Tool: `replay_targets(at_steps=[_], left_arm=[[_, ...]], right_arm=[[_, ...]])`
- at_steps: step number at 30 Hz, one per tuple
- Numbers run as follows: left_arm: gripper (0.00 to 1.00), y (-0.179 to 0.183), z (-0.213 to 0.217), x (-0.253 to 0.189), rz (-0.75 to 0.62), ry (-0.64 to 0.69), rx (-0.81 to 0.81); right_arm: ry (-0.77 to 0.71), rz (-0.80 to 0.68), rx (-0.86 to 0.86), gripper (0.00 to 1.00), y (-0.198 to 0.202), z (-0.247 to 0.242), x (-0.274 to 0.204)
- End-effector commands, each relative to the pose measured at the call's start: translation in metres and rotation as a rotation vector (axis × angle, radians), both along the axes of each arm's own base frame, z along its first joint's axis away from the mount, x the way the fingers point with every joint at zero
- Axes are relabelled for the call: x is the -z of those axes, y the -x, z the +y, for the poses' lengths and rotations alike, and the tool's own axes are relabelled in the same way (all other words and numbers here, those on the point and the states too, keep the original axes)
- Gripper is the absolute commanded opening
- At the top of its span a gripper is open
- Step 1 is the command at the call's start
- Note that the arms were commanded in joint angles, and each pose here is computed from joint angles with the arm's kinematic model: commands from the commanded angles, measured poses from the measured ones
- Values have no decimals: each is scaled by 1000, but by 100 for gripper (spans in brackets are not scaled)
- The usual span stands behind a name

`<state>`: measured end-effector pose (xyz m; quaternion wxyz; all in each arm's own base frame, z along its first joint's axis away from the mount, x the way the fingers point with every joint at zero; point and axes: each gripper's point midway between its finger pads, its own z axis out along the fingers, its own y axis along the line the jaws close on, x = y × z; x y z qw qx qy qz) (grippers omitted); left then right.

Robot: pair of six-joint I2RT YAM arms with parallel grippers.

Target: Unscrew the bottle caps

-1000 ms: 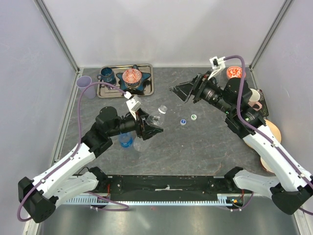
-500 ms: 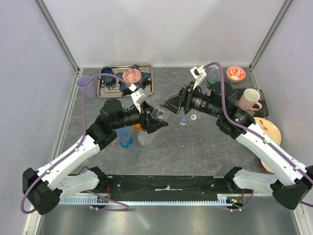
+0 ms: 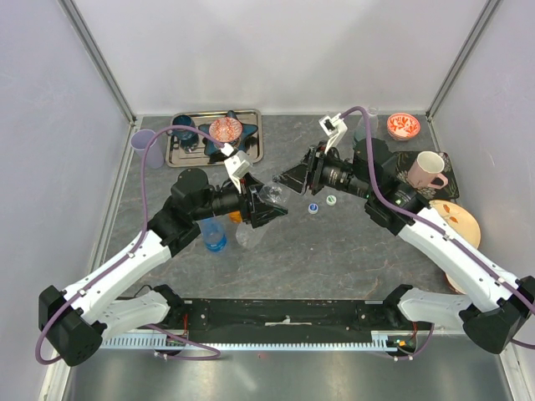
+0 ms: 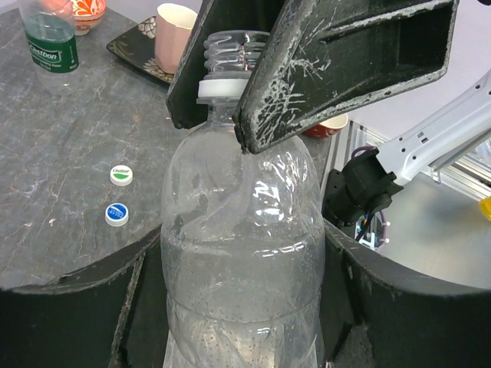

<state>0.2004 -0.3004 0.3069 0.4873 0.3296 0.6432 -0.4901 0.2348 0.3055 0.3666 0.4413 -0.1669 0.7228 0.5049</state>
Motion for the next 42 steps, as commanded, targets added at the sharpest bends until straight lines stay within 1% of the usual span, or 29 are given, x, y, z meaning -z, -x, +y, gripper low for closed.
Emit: replay_targets(at_steps=[1,4,7,8,9,10,11,12,13,14,15,17,18,20,21,23,24,25,26,28,30,32,33,34,35,37,39,40,42], left_arm=[[43,-5,3,-38,-139,59,-28],[43,-5,2,-37,-140,57,-27],[43,-4,3,-36,-138,56,-27],[44,-5,3,-36,-139,55,-30],[47,-6,4,-36,-134,52,-39],[56,-6,5,-36,-130,49,-46],[61,-8,6,-35,-124,45,-58],[66,-13,9,-34,-111,34,-94],[76,-14,12,-35,-108,33,-115],[83,-16,14,-35,-106,30,-136],[99,-21,18,-37,-105,26,-176],[99,-23,28,-37,-92,6,-227],[99,-29,35,-39,-86,-5,-280],[99,-27,47,-37,-80,-36,-323],[99,-30,55,-40,-83,-41,-373],[99,-27,72,-37,-68,-71,-436],[99,-33,85,-38,-65,-83,-512],[99,-33,92,-36,-62,-94,-542],[99,-29,105,-39,-67,-98,-588],[99,-24,115,-39,-77,-91,-612],[99,-12,120,-44,-105,-61,-591],[100,-4,118,-41,-121,-54,-551],[99,1,121,-44,-134,-37,-545],[99,4,121,-44,-136,-31,-534],[99,8,118,-38,-134,-33,-508],[99,14,117,-38,-144,-18,-483],[99,19,115,-33,-142,-19,-458],[99,22,117,-34,-149,-12,-453],[99,23,117,-31,-153,-17,-449]], right_arm=[[1,9,-48,50,7,6,3],[1,9,-42,47,7,5,4],[-1,7,-51,35,9,6,3],[-1,8,-62,26,10,7,4],[-2,9,-67,22,11,7,4],[-3,8,-65,16,11,6,4],[-4,0,-55,6,9,6,1],[0,-4,-43,2,7,5,1],[3,-18,-30,0,6,3,-2],[17,-28,20,0,-1,-3,-5],[27,-41,44,0,-4,-6,-8],[61,-73,116,0,-14,-16,-14],[80,-89,207,0,-27,-26,-17],[131,-118,301,0,-40,-40,-21],[163,-134,417,0,-57,-55,-22],[227,-161,552,0,-77,-73,-24],[258,-172,626,0,-88,-83,-24],[325,-171,775,0,-109,-102,-15],[355,-198,847,0,-119,-112,-22],[428,-202,1042,0,-151,-137,-13],[468,-217,1148,0,-174,-158,-11],[479,-229,1206,0,-201,-162,-4],[494,-225,1241,0,-213,-175,-1],[521,-206,1244,0,-230,-173,16],[496,-205,1246,0,-241,-173,11],[479,-189,1274,0,-266,-179,23],[485,-173,1272,0,-286,-182,41],[461,-177,1281,0,-293,-183,38],[486,-161,1294,0,-307,-186,55]])
